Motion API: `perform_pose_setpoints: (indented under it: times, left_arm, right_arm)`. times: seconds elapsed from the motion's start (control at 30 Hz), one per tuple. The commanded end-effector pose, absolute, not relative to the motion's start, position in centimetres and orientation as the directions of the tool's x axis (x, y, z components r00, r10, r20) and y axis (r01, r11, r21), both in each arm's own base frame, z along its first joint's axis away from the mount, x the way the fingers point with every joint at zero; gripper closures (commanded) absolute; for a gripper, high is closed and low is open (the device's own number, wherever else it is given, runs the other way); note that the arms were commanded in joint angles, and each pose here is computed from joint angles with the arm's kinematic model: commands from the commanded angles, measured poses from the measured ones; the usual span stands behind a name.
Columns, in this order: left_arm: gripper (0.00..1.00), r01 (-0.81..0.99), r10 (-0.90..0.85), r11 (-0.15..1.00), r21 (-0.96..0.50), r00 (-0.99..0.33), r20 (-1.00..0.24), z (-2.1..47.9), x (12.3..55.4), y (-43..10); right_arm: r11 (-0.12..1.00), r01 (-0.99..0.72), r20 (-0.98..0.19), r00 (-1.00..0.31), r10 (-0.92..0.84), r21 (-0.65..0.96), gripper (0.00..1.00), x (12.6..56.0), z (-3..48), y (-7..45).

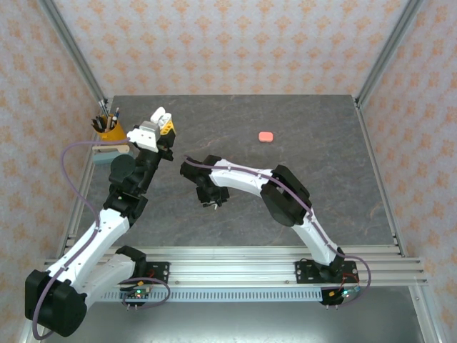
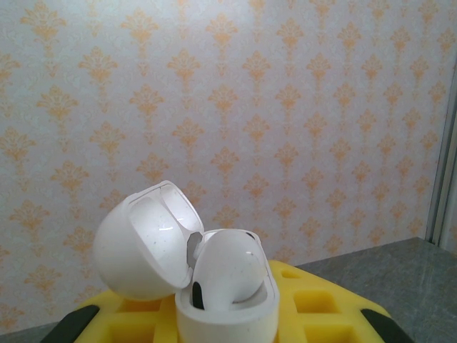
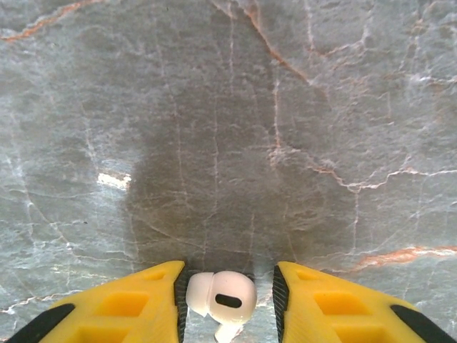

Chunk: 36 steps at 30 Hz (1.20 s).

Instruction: Insert the wireless bluetooth earbuds into the charging case

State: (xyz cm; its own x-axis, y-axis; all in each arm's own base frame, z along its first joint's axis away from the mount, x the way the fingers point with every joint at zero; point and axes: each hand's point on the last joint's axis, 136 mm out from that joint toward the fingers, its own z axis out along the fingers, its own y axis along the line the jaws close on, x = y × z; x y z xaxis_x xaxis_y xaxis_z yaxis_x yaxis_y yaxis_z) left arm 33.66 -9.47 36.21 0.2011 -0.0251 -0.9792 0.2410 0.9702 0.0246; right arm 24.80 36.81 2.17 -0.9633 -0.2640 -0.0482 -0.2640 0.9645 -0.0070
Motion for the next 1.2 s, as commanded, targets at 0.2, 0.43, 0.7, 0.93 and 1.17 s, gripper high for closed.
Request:
perform_pose_setpoints:
  times: [0.2, 0.43, 0.7, 0.93, 1.17]
  left_arm:
    - [1.0, 0.245, -0.042, 0.969, 0.019, 0.243, -0.969, 37.5, 33.5, -9.3]
    - [1.0, 0.248, -0.044, 0.969, 0.018, 0.244, -0.969, 37.6, 33.6, -9.4]
    - [1.0, 0.248, -0.046, 0.969, 0.017, 0.244, -0.969, 37.7, 33.6, -9.4]
    - [1.0, 0.25, -0.044, 0.968, 0.019, 0.246, -0.968, 37.7, 33.6, -9.4]
    - [1.0, 0.251, -0.047, 0.968, 0.017, 0.25, -0.967, 37.9, 33.6, -9.4]
  right_arm:
    - [0.96, -0.26, -0.009, -0.965, -0.262, -0.101, 0.69, 23.9, 1.6, 34.5]
    - [0.962, -0.256, -0.02, -0.966, -0.259, -0.098, 0.71, 24.0, 1.8, 34.4]
    - [0.96, -0.258, -0.018, -0.965, -0.261, -0.113, 0.67, 23.9, 1.8, 34.0]
    - [0.961, -0.252, -0.014, -0.967, -0.255, -0.116, 0.63, 23.6, 2.0, 33.6]
    - [0.965, -0.236, 0.003, -0.971, -0.237, -0.115, 0.63, 23.2, 1.8, 33.4]
